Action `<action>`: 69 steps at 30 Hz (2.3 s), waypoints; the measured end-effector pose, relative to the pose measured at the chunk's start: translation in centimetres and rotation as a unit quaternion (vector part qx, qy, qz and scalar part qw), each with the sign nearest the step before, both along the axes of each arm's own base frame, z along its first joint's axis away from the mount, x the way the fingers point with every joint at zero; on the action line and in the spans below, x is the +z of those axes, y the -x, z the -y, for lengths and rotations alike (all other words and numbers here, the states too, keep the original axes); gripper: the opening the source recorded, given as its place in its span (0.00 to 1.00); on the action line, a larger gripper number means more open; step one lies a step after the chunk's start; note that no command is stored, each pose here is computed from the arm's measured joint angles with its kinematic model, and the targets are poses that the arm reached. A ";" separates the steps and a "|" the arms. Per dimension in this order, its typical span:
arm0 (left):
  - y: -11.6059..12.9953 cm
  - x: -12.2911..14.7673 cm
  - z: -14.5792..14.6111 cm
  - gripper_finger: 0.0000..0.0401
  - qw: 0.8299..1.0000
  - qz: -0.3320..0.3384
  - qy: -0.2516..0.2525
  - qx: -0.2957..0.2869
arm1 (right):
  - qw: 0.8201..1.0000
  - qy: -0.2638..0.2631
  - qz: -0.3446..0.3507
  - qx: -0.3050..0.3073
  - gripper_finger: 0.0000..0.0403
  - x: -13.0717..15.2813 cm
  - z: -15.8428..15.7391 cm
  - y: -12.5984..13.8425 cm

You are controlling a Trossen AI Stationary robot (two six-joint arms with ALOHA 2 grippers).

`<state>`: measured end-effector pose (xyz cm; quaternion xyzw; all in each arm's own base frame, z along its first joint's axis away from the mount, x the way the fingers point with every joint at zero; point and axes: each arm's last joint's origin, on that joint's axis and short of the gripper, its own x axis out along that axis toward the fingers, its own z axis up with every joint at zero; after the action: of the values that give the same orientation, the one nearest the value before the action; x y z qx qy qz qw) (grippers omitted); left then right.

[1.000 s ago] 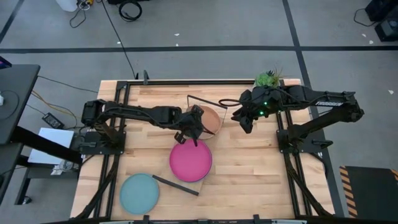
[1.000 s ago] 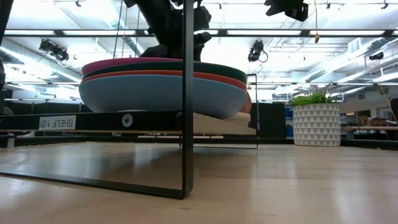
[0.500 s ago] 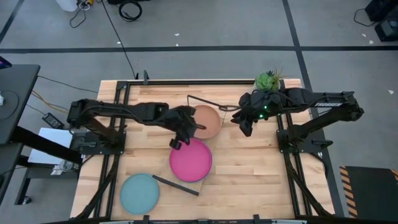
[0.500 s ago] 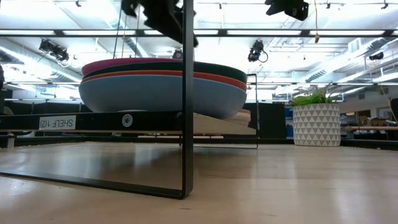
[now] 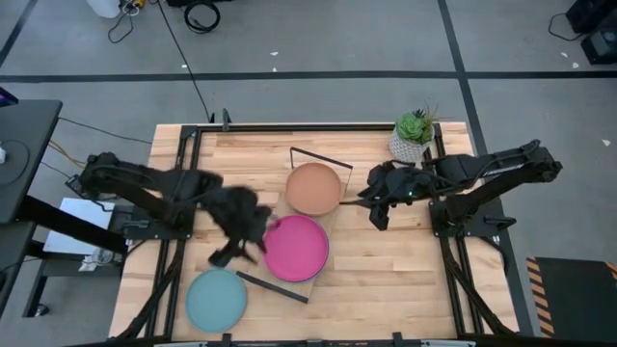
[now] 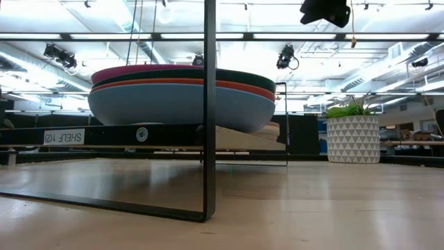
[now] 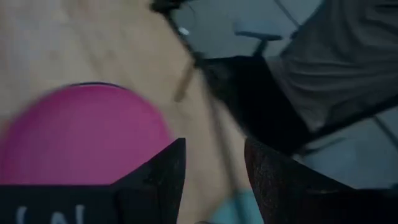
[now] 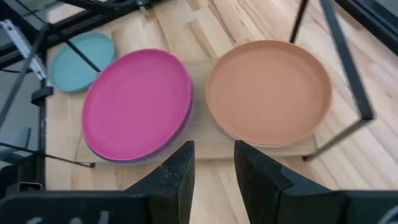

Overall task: Place and stack plates onto a shelf
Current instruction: Stack the light blue plate on top of the brown plate on the shelf

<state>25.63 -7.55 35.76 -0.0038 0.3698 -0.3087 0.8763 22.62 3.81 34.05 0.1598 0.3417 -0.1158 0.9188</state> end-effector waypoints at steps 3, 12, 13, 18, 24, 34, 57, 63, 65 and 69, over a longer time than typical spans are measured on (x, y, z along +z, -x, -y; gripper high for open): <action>1.2 -0.1 3.0 0.42 0.999 -0.039 0.011 0.001 | 1.000 0.001 0.005 0.012 0.29 -0.7 -0.6 -0.1; 6.5 -2.3 7.6 0.40 0.960 -0.202 -0.088 0.176 | 0.999 0.031 0.010 0.041 0.29 -1.2 -1.6 -0.1; 6.9 -2.5 7.9 0.40 0.954 -0.203 -0.097 0.199 | 0.998 0.037 0.014 0.046 0.29 -1.2 -1.7 -0.1; 9.0 -4.7 9.2 0.39 0.927 -0.220 -0.118 0.281 | 0.996 0.060 0.026 0.068 0.29 -1.0 -1.9 -0.2; 10.7 -9.6 9.4 0.35 0.886 -0.294 -0.125 0.337 | 0.993 0.076 0.036 0.081 0.29 -0.8 -2.0 -0.4; 10.3 -15.5 8.1 0.26 0.877 -0.344 -0.061 0.331 | 0.993 0.077 0.035 0.082 0.29 -0.8 -2.0 -0.4; 11.1 -19.9 4.9 0.36 0.869 -0.334 -0.050 0.361 | 0.992 0.077 0.037 0.089 0.29 -0.8 -2.8 -0.1; 11.4 -20.7 4.8 0.40 0.871 -0.348 -0.044 0.343 | 0.993 0.069 0.039 0.085 0.29 -0.8 -3.0 -0.1; 11.5 -21.1 4.7 0.40 0.872 -0.346 -0.044 0.343 | 0.993 0.068 0.039 0.084 0.29 -0.8 -3.0 -0.1; 11.7 -22.2 4.5 0.36 0.871 -0.349 -0.051 0.343 | 0.994 0.066 0.039 0.082 0.29 -0.8 -3.0 -0.1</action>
<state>13.93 -12.09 13.58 -0.1925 0.6422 0.0517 0.7401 22.72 6.77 33.26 0.0743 0.3096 -0.0558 0.9463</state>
